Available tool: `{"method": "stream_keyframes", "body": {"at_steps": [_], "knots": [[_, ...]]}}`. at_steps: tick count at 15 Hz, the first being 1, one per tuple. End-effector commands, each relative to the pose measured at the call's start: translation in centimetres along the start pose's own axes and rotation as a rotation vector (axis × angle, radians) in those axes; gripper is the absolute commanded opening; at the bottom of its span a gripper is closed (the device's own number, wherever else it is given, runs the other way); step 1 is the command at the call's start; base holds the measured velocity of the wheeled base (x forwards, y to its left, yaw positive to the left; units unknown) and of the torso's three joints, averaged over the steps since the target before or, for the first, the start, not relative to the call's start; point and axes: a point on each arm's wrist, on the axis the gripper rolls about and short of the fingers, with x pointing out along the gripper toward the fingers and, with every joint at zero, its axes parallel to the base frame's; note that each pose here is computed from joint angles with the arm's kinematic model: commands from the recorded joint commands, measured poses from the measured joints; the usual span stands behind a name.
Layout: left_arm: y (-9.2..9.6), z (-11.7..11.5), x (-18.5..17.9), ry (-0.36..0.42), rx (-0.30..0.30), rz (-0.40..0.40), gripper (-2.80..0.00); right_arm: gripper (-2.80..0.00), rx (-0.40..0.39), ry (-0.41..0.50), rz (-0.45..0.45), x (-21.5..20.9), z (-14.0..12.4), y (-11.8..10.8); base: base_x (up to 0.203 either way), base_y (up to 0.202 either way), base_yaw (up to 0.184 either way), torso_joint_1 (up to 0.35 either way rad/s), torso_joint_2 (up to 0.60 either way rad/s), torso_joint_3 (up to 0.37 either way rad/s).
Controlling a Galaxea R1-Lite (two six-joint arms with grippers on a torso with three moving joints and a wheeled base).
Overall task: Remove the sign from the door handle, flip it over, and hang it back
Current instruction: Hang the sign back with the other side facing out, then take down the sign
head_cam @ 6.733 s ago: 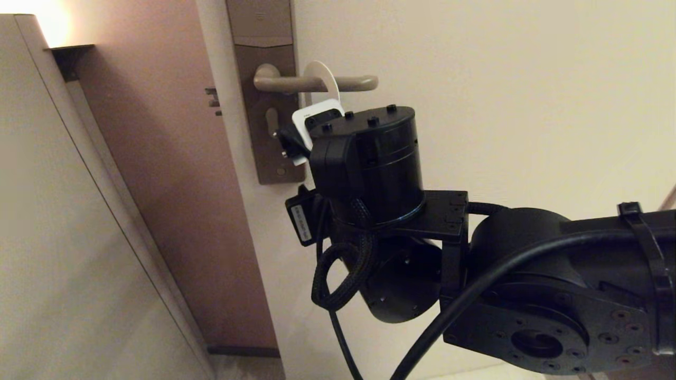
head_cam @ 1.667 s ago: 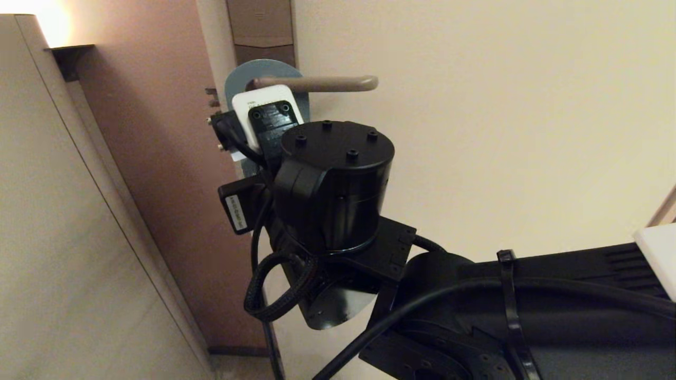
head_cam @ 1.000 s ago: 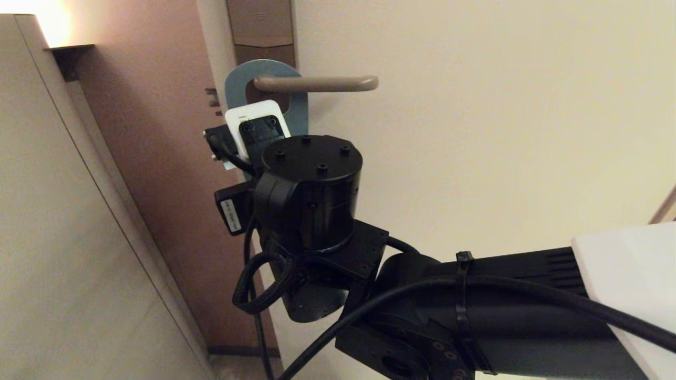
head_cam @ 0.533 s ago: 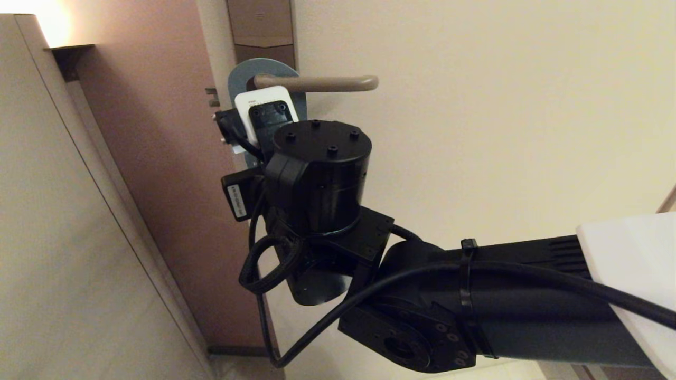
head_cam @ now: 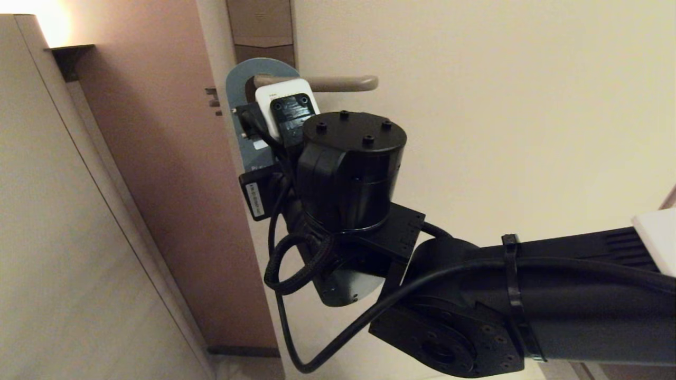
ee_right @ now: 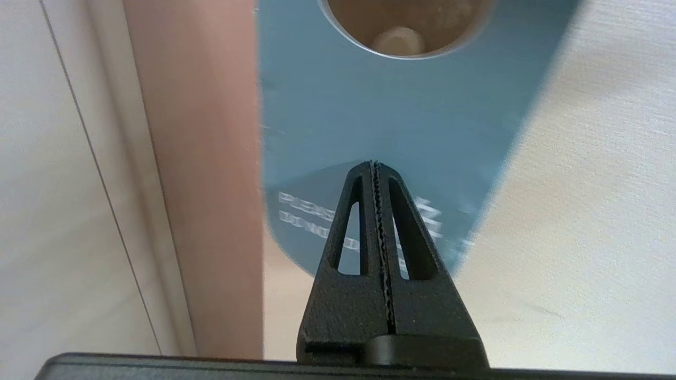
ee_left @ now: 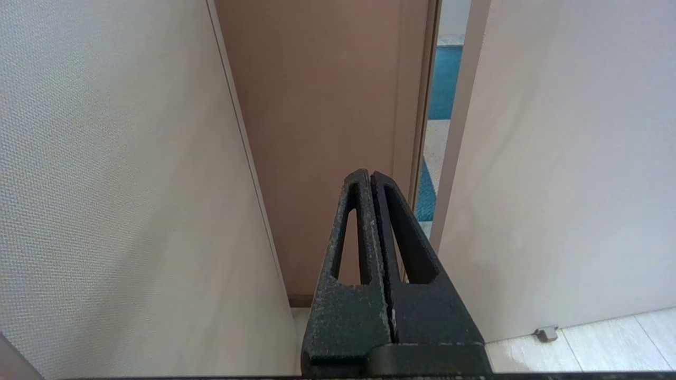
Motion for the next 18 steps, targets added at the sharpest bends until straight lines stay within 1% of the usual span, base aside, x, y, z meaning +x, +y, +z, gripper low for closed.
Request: {"method": "stream_keyframes", "body": {"at_steps": [1,4,10,15,18], "knots": [[0.0,0.0,0.0,0.001,0.0,0.001,-2.8,-2.8,0.008,-0.012,-0.006,-0.9,1.0,-0.8,0.0,0.0,0.0,0.0,0.0,0.0],[0.0,0.0,0.0,0.001,0.0,-0.001,-2.8,-2.8,-0.012,0.014,-0.02,-2.2,1.0,-2.4,0.0,0.0,0.0,0.0,0.0,0.0],[0.0,0.0,0.0,0.0,0.0,-0.001,-2.8,-2.8,-0.037,0.038,-0.124,-4.0,1.7,-8.2,0.0,0.0,0.0,0.0,0.0,0.0],[0.0,0.0,0.0,0.0,-0.001,-0.001,-2.8,-2.8,-0.053,0.04,-0.162,-6.2,2.4,-10.9,0.0,0.0,0.0,0.0,0.0,0.0],[0.0,0.0,0.0,0.001,0.0,-0.001,-2.8,-2.8,-0.076,0.074,-0.252,-7.3,1.6,-14.5,0.0,0.0,0.0,0.0,0.0,0.0]]}}
